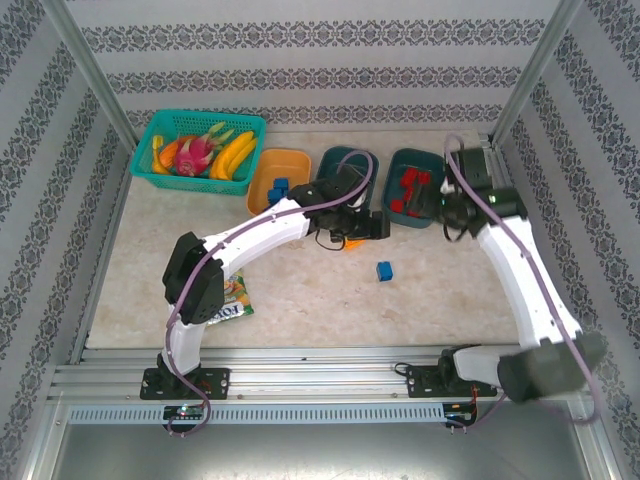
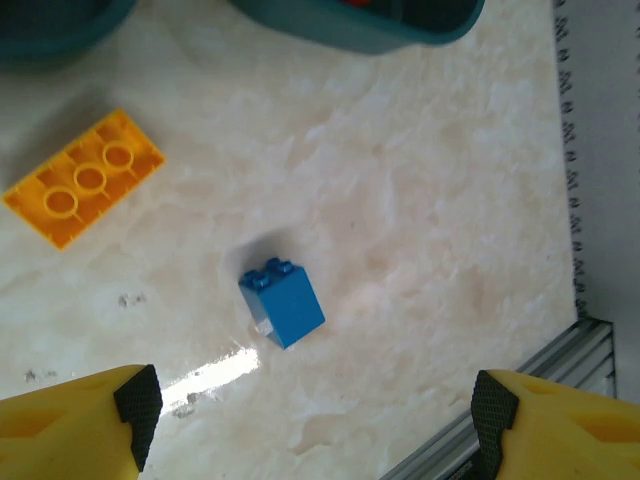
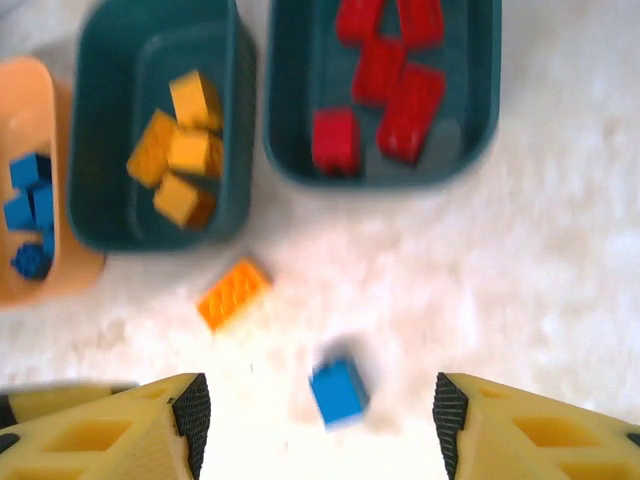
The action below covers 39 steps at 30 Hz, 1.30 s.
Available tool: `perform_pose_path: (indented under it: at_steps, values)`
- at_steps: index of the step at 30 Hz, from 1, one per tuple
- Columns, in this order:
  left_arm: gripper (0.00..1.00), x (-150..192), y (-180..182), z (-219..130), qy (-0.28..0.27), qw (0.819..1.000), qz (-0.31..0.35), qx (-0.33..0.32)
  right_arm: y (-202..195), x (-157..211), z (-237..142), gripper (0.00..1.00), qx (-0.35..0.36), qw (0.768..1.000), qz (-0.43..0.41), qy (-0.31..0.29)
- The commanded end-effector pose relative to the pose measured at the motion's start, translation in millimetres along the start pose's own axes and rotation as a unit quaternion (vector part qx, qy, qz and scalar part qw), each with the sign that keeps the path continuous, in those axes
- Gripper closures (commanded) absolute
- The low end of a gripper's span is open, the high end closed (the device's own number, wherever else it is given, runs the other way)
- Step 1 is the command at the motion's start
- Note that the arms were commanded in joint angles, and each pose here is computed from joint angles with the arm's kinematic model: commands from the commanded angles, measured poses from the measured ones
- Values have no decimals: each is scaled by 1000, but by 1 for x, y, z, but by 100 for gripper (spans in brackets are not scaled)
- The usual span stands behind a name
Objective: Sort the legos into containers by color
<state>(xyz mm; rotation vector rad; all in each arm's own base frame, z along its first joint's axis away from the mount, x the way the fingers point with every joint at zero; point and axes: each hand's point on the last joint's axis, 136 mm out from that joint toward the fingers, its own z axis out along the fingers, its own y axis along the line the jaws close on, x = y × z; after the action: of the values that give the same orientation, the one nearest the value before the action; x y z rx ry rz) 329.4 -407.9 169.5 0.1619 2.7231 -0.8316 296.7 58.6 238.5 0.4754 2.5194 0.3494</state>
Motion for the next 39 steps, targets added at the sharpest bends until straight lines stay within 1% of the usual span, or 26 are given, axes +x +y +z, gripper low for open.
perform_pose_path:
  at_steps: [1,4,8,15,19,23,28,31,36,39]
  values:
    - [16,20,2,13,14,999,-10,-46,-17,71,-16,36,-19,995,61,76]
    - [16,34,-2,29,24,997,-9,-69,-31,117,-28,35,-34,989,92,110]
    - [16,49,0,52,37,993,-10,-113,-38,151,-38,32,-55,983,114,137]
    - [15,57,10,84,43,986,-10,-163,-41,167,-50,30,-70,981,100,149]
    - [16,59,16,101,49,984,-18,-173,-46,175,-54,30,-66,982,93,153]
    - [18,61,17,119,53,984,-24,-169,-47,179,-54,30,-71,981,96,155]
    - [26,60,16,133,55,984,-25,-168,-48,181,-54,31,-72,981,96,155]
    - [34,58,19,136,51,984,-24,-171,-49,182,-55,31,-71,981,93,157]
    - [53,59,21,136,50,983,-18,-178,-49,183,-54,31,-72,981,91,157]
    - [58,55,21,130,45,982,-11,-182,-48,182,-52,32,-73,981,91,157]
